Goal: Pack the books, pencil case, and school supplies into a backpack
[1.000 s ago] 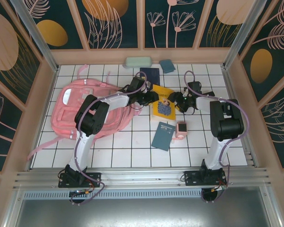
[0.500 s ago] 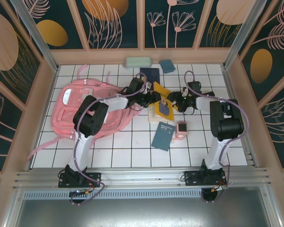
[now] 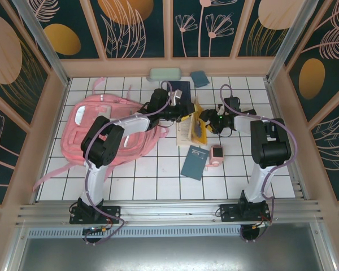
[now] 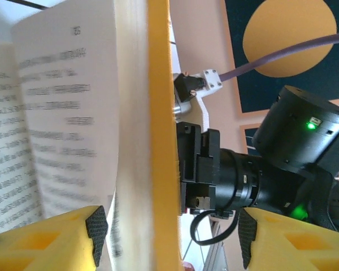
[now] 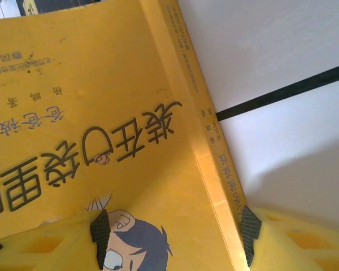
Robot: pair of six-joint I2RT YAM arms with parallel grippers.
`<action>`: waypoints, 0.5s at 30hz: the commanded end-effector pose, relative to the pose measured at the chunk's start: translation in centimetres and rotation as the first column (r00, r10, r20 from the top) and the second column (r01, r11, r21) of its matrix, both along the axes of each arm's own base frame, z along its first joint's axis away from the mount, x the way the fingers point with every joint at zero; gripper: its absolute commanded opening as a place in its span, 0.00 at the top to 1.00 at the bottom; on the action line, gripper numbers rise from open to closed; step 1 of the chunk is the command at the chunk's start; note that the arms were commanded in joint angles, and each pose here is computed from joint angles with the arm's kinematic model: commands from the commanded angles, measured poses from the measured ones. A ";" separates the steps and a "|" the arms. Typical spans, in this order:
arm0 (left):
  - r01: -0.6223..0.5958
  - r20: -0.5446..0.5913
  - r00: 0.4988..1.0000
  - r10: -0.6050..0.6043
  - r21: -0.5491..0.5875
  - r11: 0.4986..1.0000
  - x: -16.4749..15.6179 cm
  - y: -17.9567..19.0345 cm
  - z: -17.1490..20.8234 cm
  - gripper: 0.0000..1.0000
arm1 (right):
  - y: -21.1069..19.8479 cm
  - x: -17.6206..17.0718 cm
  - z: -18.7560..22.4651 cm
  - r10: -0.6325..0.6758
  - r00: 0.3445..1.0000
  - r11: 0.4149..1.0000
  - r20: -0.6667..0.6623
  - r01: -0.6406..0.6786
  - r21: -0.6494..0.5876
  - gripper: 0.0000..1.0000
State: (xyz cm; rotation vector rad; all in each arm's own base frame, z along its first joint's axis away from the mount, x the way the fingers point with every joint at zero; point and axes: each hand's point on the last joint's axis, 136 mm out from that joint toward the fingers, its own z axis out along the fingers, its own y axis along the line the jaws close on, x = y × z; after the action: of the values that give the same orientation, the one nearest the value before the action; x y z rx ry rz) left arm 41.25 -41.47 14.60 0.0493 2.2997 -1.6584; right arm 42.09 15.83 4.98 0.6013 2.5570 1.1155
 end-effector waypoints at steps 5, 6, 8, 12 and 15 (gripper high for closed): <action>0.029 -0.033 0.999 -0.030 -0.044 0.999 -1.0 -0.7 -0.1 0.33 | 1.2 0.5 1.5 0.029 0.999 0.998 0.040 -0.032 0.061 0.36; 0.028 -0.039 0.999 -0.029 -0.020 0.999 -1.0 -0.7 -0.7 0.33 | 1.2 0.5 1.5 0.028 0.999 0.998 0.042 -0.031 0.059 0.36; 0.024 -0.046 0.999 -0.022 0.035 0.999 -0.7 -0.5 -1.9 0.33 | 1.2 0.4 1.4 0.030 0.999 0.998 0.037 -0.032 0.058 0.36; 0.013 -0.054 0.999 -0.005 0.151 0.988 -0.5 0.3 -4.4 0.32 | 1.1 0.5 1.4 0.027 0.999 0.998 0.037 -0.029 0.052 0.36; 0.009 -0.074 0.997 0.007 0.215 0.976 -0.7 0.9 -6.2 0.33 | 1.0 0.6 1.3 0.025 0.999 0.998 0.037 -0.027 0.050 0.36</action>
State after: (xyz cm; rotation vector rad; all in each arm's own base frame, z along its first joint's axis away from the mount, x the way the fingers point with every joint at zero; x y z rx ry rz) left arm 41.44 -40.98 11.88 0.0212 2.4023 -1.5476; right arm 42.22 16.04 5.26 0.5910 2.5463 1.1364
